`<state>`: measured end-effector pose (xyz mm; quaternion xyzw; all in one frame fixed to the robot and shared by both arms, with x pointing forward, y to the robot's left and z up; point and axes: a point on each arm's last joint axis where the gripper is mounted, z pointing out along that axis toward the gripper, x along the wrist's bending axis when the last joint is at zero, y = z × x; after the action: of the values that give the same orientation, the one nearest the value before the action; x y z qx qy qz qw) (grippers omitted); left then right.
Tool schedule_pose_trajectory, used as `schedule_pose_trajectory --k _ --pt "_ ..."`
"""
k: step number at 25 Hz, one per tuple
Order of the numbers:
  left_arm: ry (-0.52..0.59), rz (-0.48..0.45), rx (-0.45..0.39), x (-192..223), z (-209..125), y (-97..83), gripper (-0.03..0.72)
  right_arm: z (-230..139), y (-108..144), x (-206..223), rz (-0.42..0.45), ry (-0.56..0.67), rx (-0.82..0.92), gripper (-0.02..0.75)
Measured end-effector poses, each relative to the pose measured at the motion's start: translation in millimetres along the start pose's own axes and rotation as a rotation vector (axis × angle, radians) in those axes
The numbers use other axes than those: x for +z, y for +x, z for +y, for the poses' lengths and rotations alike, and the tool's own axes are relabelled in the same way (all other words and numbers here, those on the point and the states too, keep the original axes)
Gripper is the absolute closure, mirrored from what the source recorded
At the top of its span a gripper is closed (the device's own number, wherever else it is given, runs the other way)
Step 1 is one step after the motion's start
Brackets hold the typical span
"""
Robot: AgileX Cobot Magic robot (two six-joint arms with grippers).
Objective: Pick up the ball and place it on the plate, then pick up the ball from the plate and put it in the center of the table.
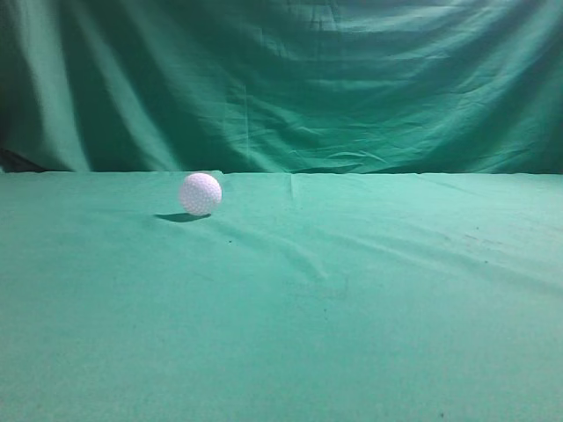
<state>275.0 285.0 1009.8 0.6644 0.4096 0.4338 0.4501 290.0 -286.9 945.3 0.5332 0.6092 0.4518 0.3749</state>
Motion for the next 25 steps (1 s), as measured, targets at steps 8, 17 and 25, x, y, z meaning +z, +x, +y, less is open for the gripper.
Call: schedule_pose_trajectory --k 8,17,25 --pt "0.045 0.065 -0.041 13.8 -26.9 2.1 0.688 0.0 0.0 0.0 0.0 0.0 0.0 0.738" --pt "0.081 0.066 -0.062 25.2 -54.0 -2.2 0.688 0.0 0.0 0.0 0.0 0.0 0.0 0.738" --pt "0.074 0.072 -0.11 26.1 -55.5 -2.3 0.688 0.0 0.0 0.0 0.0 0.0 0.0 0.738"
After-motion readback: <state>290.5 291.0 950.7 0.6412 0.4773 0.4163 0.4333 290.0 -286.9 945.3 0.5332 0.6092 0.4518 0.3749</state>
